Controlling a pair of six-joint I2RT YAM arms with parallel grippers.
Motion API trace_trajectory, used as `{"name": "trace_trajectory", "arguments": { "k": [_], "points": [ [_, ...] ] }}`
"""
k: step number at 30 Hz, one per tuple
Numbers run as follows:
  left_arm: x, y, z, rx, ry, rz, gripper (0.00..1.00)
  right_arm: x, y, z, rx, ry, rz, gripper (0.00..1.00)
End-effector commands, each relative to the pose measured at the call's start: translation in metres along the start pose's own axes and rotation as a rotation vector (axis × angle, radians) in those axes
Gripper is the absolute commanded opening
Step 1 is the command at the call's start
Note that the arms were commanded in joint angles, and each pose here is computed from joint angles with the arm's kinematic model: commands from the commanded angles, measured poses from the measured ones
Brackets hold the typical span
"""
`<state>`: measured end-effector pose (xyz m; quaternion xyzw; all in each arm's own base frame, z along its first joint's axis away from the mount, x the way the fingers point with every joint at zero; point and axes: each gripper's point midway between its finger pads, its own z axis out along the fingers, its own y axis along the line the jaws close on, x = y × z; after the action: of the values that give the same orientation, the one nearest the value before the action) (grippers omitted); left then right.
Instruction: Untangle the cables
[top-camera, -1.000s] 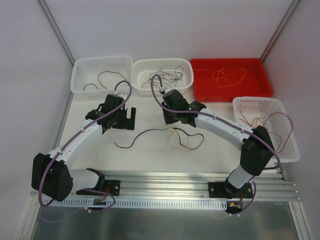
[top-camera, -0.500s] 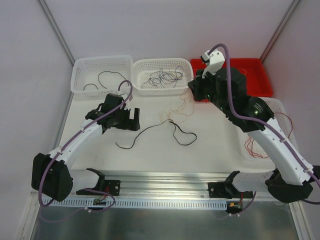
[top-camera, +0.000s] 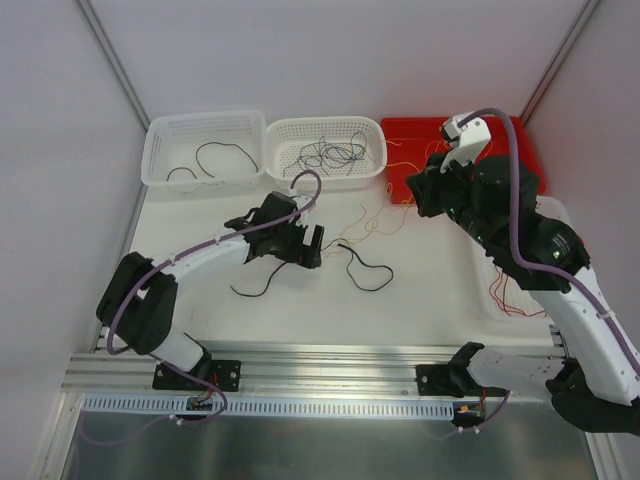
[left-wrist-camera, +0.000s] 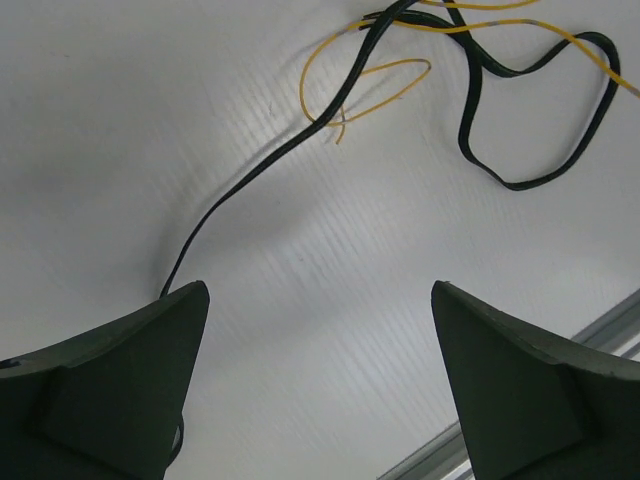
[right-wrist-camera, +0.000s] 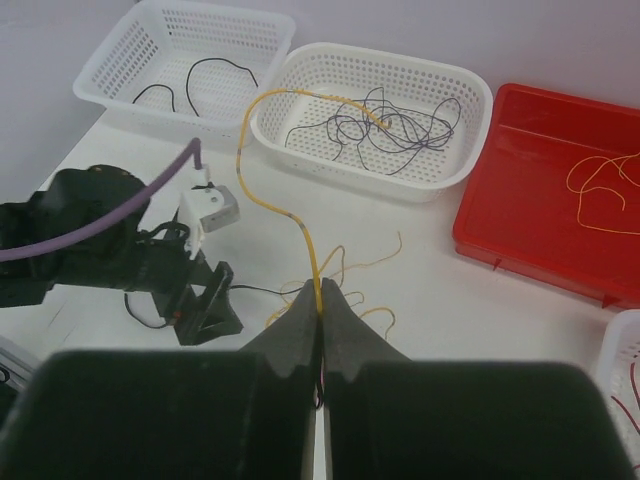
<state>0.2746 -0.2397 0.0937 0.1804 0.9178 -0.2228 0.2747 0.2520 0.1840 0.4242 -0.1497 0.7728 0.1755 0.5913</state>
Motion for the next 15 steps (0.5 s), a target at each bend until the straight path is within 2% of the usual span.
{"name": "trace_trajectory", "arguments": {
  "k": [1,9,12,14,15],
  "points": [
    [-0.030,0.001,0.015,-0.031,-0.068,0.040,0.95,-0.004,-0.012,-0.020,0.022,-0.035,0.000,0.01],
    [-0.025,0.016,0.061,-0.090,0.017,0.082,0.87,0.015,-0.023,-0.034,0.043,-0.011,0.011,0.01],
    [-0.021,0.022,0.072,-0.114,0.042,0.092,0.81,0.020,-0.026,-0.035,0.052,0.000,0.008,0.01],
    [-0.017,0.026,0.079,-0.123,0.062,0.095,0.71,0.023,-0.028,-0.037,0.058,0.006,0.002,0.01],
    [-0.015,0.026,0.082,-0.124,0.068,0.095,0.70,0.023,-0.029,-0.037,0.061,0.007,0.001,0.01]
  ]
}}
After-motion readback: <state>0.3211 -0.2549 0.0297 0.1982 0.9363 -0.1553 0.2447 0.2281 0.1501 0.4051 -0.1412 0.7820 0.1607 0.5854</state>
